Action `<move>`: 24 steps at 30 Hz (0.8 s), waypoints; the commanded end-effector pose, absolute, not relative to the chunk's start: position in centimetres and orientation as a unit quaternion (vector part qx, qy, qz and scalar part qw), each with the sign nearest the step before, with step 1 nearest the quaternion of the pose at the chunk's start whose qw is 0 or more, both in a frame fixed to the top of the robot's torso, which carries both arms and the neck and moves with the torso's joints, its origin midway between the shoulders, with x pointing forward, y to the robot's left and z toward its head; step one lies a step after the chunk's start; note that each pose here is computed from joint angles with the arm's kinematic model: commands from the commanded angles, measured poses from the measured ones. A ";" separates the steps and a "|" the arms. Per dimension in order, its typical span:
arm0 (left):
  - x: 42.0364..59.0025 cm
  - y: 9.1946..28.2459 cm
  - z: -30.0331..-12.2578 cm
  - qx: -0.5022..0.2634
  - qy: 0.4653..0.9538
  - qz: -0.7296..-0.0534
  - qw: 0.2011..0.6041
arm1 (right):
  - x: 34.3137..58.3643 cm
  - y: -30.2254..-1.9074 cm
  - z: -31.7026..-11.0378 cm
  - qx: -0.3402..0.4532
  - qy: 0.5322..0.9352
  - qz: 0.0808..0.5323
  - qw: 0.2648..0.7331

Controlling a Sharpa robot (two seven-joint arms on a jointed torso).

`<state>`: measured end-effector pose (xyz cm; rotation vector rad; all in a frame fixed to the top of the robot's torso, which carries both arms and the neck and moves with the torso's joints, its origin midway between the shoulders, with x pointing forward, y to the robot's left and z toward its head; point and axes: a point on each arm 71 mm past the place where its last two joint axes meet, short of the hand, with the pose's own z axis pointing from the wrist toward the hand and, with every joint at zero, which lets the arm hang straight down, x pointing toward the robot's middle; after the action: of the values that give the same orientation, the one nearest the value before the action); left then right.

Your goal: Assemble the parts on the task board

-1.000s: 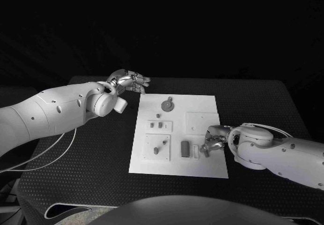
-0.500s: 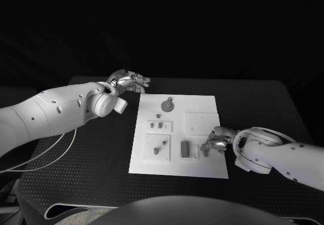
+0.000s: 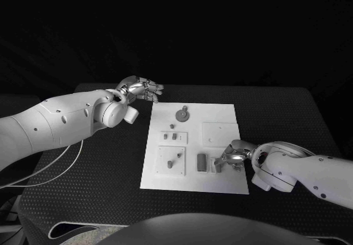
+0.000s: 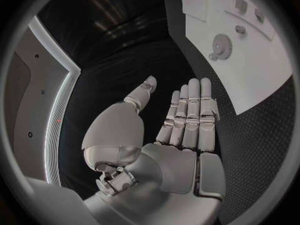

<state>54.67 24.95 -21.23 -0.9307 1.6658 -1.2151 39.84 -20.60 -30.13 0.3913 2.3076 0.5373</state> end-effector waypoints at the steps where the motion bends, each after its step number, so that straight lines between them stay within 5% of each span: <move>1: 54.6 24.7 -21.1 -0.367 0.668 -0.492 0.421 | 39.7 -20.5 -30.2 0.164 0.897 0.211 0.351; 24: 54.6 24.6 -21.1 -0.366 0.668 -0.493 0.420 | 40.2 -19.3 -30.4 0.145 0.896 0.217 0.359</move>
<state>54.66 24.91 -21.25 -0.9308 1.6685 -1.2156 40.22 -19.51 -30.37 0.3974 2.3125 0.5474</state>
